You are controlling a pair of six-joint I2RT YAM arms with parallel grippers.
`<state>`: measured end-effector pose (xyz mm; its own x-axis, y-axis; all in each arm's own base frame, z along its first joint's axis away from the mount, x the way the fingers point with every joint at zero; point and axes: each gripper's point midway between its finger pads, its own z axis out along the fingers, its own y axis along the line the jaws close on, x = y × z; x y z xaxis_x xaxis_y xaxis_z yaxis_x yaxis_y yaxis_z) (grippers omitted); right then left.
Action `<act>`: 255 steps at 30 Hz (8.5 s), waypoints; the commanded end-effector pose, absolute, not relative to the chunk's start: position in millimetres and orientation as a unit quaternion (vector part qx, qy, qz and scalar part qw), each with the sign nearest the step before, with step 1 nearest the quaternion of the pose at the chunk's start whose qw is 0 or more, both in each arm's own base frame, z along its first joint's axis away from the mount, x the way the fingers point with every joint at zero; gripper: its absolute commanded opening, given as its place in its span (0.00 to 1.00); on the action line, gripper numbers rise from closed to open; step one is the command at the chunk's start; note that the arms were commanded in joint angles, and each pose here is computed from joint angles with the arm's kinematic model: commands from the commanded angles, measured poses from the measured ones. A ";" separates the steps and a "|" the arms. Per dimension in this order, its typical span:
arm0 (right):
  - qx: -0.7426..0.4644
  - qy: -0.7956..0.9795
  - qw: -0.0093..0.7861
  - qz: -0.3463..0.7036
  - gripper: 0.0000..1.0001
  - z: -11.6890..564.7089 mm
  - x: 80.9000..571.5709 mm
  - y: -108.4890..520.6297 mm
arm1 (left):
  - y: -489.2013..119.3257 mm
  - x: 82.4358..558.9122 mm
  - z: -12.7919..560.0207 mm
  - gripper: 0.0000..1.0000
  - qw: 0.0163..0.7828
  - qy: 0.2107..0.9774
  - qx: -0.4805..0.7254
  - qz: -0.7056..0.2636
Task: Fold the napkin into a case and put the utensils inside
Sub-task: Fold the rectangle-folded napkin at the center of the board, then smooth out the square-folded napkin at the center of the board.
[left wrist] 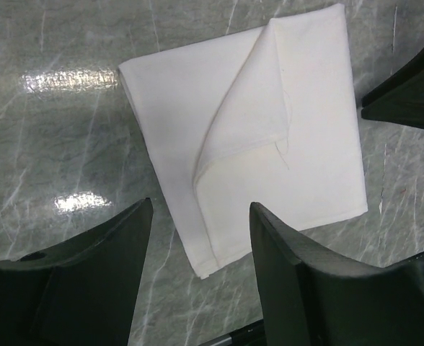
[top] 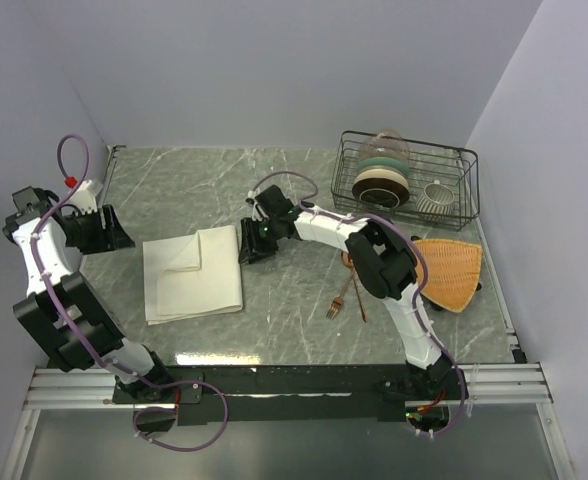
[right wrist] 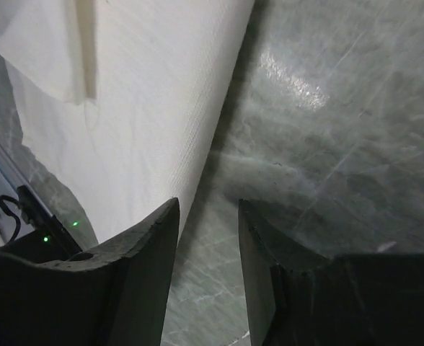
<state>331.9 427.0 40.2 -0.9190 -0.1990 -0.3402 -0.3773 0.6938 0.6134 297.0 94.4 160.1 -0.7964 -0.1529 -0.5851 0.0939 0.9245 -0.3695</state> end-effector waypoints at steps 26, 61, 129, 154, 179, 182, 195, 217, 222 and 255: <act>-0.108 0.932 0.153 0.310 0.00 51.8 330.8 344.4 | -37.9 336.6 136.5 0.66 0.348 0.893 0.251 -0.135; -0.078 0.949 0.071 0.296 0.08 7.8 306.0 316.7 | -163.9 370.2 55.1 0.42 0.292 0.882 0.370 -0.018; -0.093 0.951 0.078 0.284 0.41 16.1 310.5 315.1 | -59.5 340.3 32.4 0.36 0.138 0.962 -0.004 -0.235; -0.091 0.953 0.078 0.278 0.42 13.8 312.4 314.1 | -56.3 328.0 20.2 0.22 0.115 0.968 -0.014 -0.223; -0.088 0.952 0.080 0.281 0.44 16.4 311.3 313.8 | -62.9 310.4 49.8 0.01 0.099 0.966 -0.009 -0.240; -0.089 0.952 0.080 0.280 0.45 15.6 310.6 313.5 | -61.2 307.0 52.2 0.01 0.101 0.967 -0.006 -0.235; -0.089 0.953 0.079 0.280 0.52 15.9 308.6 312.3 | -49.2 300.0 50.0 0.01 0.098 0.974 -0.011 -0.205; -0.091 0.953 0.075 0.281 0.53 13.7 307.1 312.9 | -36.7 291.3 66.7 0.01 0.061 0.982 -0.031 -0.179; -0.090 0.953 0.074 0.280 0.53 13.0 307.1 312.2 | -32.5 294.3 67.4 0.01 0.059 0.984 -0.033 -0.167; -0.092 0.952 0.071 0.282 0.53 12.7 304.9 312.8 | -17.8 303.7 59.8 0.01 0.045 0.989 -0.036 -0.135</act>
